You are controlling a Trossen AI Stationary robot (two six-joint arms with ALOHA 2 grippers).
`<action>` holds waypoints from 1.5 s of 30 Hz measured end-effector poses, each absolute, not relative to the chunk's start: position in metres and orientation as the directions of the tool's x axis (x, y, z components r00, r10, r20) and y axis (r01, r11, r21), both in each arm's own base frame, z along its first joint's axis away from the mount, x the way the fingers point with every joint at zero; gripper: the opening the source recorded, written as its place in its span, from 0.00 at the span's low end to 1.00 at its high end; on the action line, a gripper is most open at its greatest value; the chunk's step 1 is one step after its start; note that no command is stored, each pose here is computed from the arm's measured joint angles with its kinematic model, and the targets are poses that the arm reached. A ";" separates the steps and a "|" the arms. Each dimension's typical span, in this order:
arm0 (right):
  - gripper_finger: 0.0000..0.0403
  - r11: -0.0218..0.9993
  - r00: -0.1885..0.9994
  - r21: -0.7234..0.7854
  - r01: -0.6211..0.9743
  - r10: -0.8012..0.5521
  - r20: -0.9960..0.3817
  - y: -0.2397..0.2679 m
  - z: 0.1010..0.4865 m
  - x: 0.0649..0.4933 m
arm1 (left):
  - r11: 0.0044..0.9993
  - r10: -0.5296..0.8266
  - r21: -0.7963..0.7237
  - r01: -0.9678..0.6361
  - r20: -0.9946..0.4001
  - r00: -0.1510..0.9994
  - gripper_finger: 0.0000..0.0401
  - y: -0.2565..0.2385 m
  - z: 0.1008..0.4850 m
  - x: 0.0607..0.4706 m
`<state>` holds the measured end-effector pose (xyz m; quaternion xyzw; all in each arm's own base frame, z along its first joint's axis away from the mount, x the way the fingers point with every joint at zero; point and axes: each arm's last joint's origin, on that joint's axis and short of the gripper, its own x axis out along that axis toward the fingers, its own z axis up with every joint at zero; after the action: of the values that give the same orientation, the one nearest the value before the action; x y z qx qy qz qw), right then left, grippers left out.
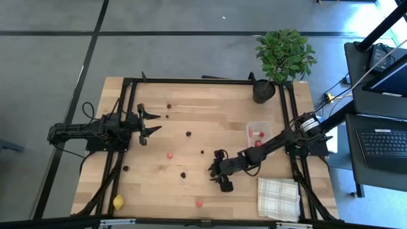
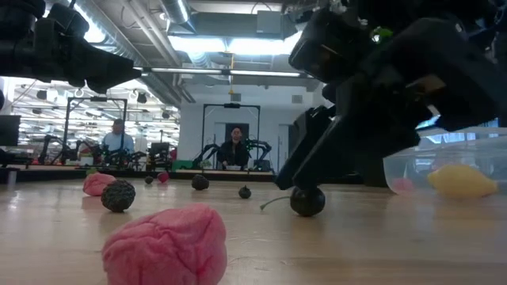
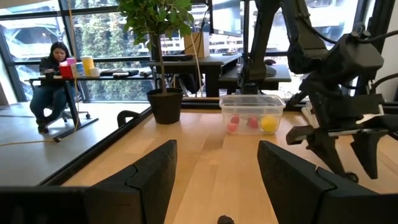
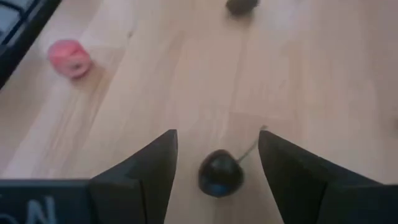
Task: Pick and placing Produce into tupperware
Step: Put the right cherry into the transparent bin
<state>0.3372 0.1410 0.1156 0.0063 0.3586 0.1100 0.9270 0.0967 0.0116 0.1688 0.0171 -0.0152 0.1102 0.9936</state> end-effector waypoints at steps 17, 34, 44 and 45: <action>0.48 0.990 0.681 0.074 -0.123 0.138 -0.719 0.139 0.101 0.335 | 0.975 0.219 0.030 -0.220 0.034 0.975 0.54 0.012 0.169 0.097; 0.33 0.987 0.665 0.101 -0.124 0.158 -0.730 0.133 0.123 0.328 | 0.975 0.219 0.030 -0.220 0.035 0.975 0.54 0.012 0.169 0.097; 0.29 0.999 0.673 0.033 0.023 0.010 -0.740 0.101 0.212 0.283 | 0.975 0.218 0.030 -0.219 0.034 0.975 0.54 0.012 0.169 0.097; 0.29 0.999 0.671 0.021 0.045 -0.014 -0.742 0.097 0.220 0.276 | 0.975 0.218 0.030 -0.219 0.035 0.975 0.54 0.012 0.169 0.097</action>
<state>0.2761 0.0972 0.2197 0.0188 0.4055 -0.0160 0.9138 0.0967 0.0116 0.1689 0.0168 -0.0155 0.1101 0.9937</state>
